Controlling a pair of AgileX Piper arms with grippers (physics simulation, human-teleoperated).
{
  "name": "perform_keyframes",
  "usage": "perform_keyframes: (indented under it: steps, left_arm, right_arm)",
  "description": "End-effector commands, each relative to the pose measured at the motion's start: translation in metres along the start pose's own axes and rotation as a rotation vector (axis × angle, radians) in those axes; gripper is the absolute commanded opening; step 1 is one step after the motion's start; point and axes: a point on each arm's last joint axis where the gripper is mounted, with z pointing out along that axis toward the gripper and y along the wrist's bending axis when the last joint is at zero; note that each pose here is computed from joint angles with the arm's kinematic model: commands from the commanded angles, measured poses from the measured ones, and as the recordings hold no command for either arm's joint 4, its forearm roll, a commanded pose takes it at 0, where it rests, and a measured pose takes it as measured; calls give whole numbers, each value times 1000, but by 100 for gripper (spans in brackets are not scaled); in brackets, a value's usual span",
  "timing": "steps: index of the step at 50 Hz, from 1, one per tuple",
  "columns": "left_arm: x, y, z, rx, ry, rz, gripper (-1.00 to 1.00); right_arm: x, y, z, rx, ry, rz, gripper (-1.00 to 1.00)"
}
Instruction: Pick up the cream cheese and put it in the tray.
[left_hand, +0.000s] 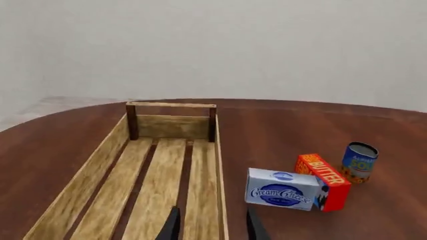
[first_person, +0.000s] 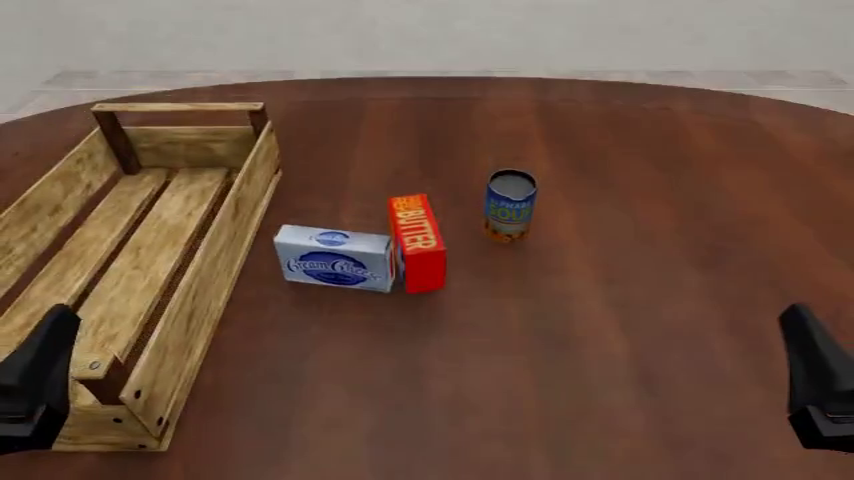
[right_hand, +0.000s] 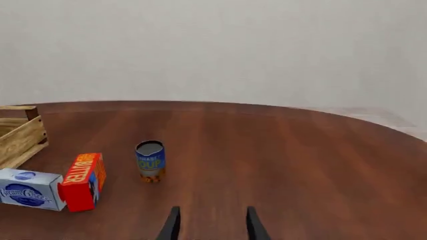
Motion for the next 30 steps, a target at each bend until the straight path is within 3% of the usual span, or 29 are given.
perform_keyframes:
  steps: [1,12,25,30]
  left_arm:
    - [0,0,1,1,21,65,100]
    - [-8,-3,-1,45,16,106,100]
    - [-37,-5,-5,73,21,64,100]
    - [-58,-6,-5,62,19,51,100]
  right_arm:
    - [1,0,1,2,23,19,100]
    - [1,-1,0,11,18,18,100]
    - [1,-1,1,17,23,16,100]
    - [1,-1,1,17,26,13,100]
